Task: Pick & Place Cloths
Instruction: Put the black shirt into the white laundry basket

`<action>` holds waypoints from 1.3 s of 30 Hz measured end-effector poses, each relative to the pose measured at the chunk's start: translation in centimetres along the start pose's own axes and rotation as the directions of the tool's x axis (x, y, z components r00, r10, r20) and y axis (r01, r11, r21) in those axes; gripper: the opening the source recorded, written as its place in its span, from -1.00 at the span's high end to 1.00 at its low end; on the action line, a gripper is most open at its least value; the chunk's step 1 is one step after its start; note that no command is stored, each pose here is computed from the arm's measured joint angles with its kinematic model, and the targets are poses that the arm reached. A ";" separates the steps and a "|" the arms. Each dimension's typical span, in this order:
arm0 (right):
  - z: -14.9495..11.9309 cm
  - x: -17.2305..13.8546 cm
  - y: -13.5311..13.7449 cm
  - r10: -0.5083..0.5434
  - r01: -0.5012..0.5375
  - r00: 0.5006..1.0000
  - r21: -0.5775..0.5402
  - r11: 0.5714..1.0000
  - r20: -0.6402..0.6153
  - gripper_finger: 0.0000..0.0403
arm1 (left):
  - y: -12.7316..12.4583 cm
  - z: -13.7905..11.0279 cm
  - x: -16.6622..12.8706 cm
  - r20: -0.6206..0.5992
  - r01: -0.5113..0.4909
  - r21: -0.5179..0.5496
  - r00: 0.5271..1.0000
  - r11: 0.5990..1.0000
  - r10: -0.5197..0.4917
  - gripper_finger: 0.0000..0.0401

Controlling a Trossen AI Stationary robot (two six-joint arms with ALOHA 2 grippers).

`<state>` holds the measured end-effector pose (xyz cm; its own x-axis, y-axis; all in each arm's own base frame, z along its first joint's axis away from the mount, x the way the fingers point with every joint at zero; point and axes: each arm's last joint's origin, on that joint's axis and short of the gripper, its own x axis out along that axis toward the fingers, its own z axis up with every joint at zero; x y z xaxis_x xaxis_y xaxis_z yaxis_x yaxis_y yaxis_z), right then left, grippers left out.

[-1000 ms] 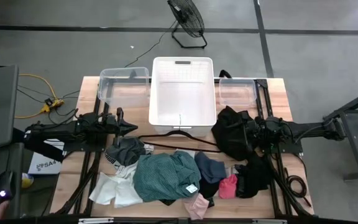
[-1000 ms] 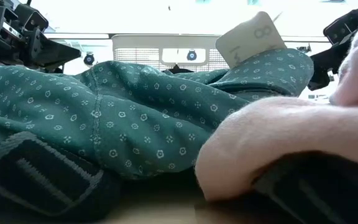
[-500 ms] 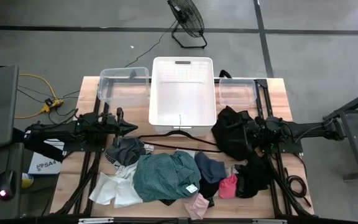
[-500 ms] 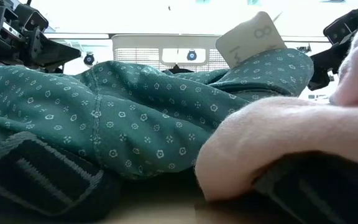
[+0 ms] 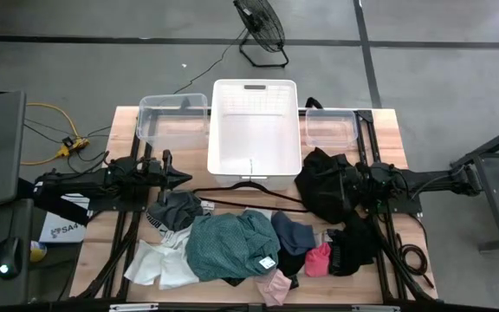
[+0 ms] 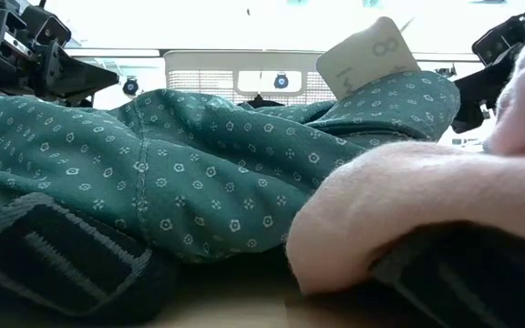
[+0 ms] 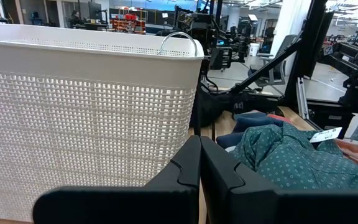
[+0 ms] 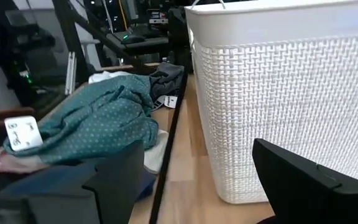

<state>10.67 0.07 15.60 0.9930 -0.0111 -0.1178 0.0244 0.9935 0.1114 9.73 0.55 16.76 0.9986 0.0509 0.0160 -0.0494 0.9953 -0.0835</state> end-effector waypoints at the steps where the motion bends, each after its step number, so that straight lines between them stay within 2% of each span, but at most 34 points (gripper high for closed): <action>1: 0.0 0.0 0.0 0.000 0.000 1.000 0.011 1.000 0.000 -0.45 | 0.0 0.0 0.0 0.000 0.000 0.000 1.000 1.000 0.000 0.99; 8: 0.1 0.0 -0.1 -0.028 0.025 1.000 0.251 0.968 0.009 -0.45 | 0.0 0.0 0.0 0.000 0.000 0.000 1.000 1.000 0.000 0.99; 13: 0.1 0.0 -0.2 -0.068 0.059 0.998 0.295 0.954 0.019 -0.45 | 0.0 0.0 0.0 0.001 -0.001 0.004 1.000 1.000 0.001 0.99; 16: 0.2 0.0 -0.3 -0.095 0.084 0.995 0.301 0.950 0.024 -0.45 | 0.1 0.2 0.0 0.024 -0.031 0.073 0.999 0.997 0.029 0.99; 20: 0.4 -0.1 -0.3 -0.128 0.116 0.992 0.326 0.938 0.014 -0.45 | 0.1 0.1 0.0 0.013 -0.037 0.078 0.999 0.996 0.036 0.99; 26: 3.6 -0.4 -0.2 -0.202 0.182 0.979 0.326 0.928 0.029 -0.45 | 0.1 0.1 0.0 0.009 -0.036 0.079 0.999 0.996 0.036 0.99; 30: 6.0 -0.5 0.0 -0.250 0.254 0.967 0.319 0.913 -0.054 -0.45 | 0.1 0.1 0.0 0.009 -0.036 0.079 0.999 0.996 0.035 0.99; 33: 7.3 -0.6 0.1 -0.280 0.330 0.940 0.320 0.888 -0.194 -0.45 | 0.1 0.1 0.0 0.009 -0.036 0.079 0.999 0.996 0.035 0.99; 36: 8.6 -0.6 0.3 -0.281 0.391 0.898 0.318 0.864 -0.340 -0.45 | 0.1 0.1 0.0 0.008 -0.036 0.079 0.999 0.996 0.035 0.99; 39: 9.4 -0.7 0.5 -0.264 0.440 0.829 0.284 0.852 -0.494 -0.45 | 0.1 0.1 0.0 0.008 -0.035 0.078 0.999 0.996 0.035 0.99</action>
<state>11.08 -0.51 25.03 0.7593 -0.2155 -0.6140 0.4909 0.8091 0.3230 9.72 0.65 16.82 0.9961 0.0861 0.0215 -0.0860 0.9963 -0.0057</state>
